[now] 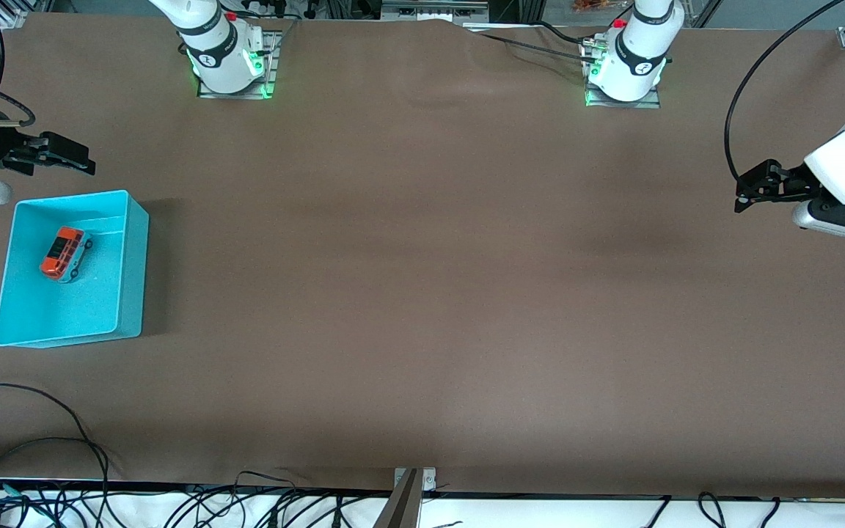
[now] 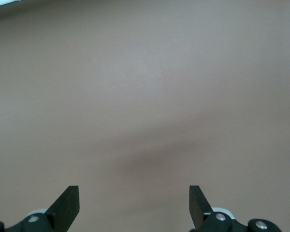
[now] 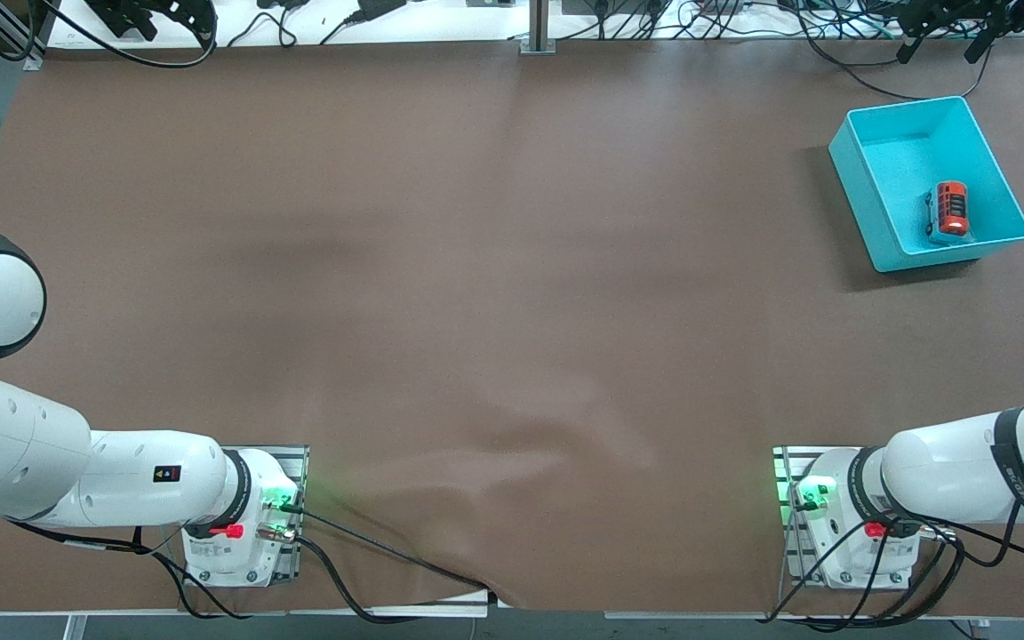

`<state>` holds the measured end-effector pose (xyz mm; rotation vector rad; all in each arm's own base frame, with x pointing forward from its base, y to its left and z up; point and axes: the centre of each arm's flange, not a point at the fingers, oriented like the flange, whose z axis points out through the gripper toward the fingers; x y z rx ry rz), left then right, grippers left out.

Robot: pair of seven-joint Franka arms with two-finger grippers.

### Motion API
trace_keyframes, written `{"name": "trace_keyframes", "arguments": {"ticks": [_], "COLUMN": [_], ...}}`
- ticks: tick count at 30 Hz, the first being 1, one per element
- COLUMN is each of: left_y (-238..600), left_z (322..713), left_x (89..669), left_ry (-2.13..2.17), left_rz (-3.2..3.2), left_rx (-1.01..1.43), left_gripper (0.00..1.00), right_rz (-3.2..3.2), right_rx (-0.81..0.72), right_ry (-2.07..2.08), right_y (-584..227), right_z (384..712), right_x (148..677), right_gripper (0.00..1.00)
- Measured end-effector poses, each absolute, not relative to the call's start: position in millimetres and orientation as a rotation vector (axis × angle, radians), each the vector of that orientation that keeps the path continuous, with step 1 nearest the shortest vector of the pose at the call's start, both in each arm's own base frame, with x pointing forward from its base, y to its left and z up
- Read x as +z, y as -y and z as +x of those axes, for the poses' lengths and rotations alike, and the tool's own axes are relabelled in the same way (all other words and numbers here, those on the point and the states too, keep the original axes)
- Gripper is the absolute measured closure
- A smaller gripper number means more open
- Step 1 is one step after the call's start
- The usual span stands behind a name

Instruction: Wind up bus and store in blue box

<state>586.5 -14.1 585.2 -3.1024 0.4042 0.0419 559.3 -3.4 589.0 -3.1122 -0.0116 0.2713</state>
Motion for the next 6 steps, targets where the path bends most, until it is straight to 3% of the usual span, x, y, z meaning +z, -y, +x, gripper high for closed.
{"name": "trace_keyframes", "arguments": {"ticks": [6], "left_y": [14.0], "left_z": [586.5], "left_x": [585.2], "left_ry": [-0.404], "left_rz": [-3.102], "left_rx": [0.042], "left_gripper": [0.00], "right_rz": [-3.114], "right_rx": [0.272], "right_ry": [0.011], "right_y": [3.9], "right_z": [559.2], "right_x": [589.0], "right_gripper": [0.00]}}
